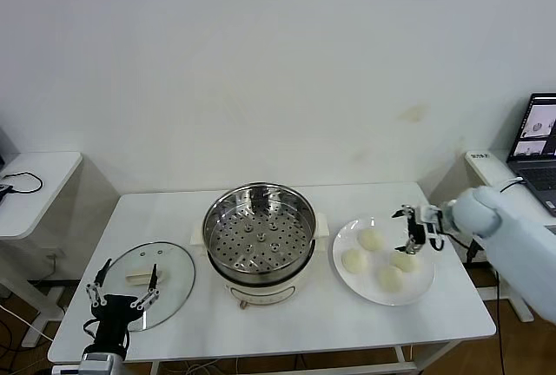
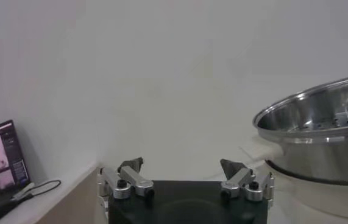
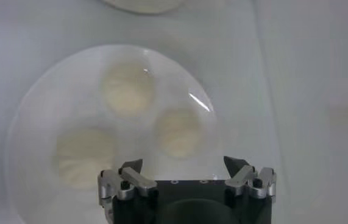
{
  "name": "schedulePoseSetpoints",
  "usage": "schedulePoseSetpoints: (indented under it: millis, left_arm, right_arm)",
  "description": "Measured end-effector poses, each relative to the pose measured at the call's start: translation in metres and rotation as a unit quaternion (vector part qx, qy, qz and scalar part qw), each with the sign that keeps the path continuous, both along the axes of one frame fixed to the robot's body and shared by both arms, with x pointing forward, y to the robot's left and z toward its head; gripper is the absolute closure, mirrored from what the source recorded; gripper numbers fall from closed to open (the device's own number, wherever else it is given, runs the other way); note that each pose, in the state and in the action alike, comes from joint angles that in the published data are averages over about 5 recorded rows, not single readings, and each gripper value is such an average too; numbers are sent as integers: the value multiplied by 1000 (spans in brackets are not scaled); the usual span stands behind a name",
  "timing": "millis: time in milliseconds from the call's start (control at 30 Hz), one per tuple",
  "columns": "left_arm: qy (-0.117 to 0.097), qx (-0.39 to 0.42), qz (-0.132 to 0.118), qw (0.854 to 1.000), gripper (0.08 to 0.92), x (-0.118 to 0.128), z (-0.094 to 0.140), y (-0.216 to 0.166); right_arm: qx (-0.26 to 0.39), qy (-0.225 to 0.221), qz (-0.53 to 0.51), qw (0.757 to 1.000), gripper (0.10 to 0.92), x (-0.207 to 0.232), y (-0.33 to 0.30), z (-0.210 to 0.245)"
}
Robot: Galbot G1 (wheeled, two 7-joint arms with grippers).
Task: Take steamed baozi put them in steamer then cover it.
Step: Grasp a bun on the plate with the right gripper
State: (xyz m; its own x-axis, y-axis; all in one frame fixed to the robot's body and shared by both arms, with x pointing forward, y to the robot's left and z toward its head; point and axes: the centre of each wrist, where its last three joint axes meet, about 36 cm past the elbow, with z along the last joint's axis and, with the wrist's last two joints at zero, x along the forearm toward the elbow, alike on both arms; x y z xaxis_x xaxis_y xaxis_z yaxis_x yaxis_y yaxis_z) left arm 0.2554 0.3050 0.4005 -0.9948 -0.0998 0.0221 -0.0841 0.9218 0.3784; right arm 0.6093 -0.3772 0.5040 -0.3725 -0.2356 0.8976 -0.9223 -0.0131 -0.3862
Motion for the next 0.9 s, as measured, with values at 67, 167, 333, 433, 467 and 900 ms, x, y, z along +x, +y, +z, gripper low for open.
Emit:
schedulePoseSetpoints:
  millis: [67, 167, 333, 433, 467, 900]
  left_arm:
    - [-2, 2, 0, 1000, 177, 0, 2, 1]
    - [-5, 4, 2, 1000, 177, -1, 4, 2]
    - [-9, 6, 5, 1000, 177, -2, 7, 3]
    - [-10, 6, 6, 1000, 177, -3, 8, 3]
    - [-11, 7, 7, 1000, 177, -4, 8, 3]
    - [-22, 15, 6, 1000, 177, -7, 10, 4]
  right_arm:
    - [-14, 15, 12, 1000, 199, 11, 9, -3]
    - [-34, 34, 26, 998, 200, 26, 21, -10]
    - [-65, 52, 36, 996, 199, 43, 36, -20]
    - [-80, 58, 37, 994, 200, 51, 42, -27]
    - [-84, 60, 36, 994, 200, 54, 44, -29]
    - [-100, 70, 31, 992, 200, 76, 72, -50]
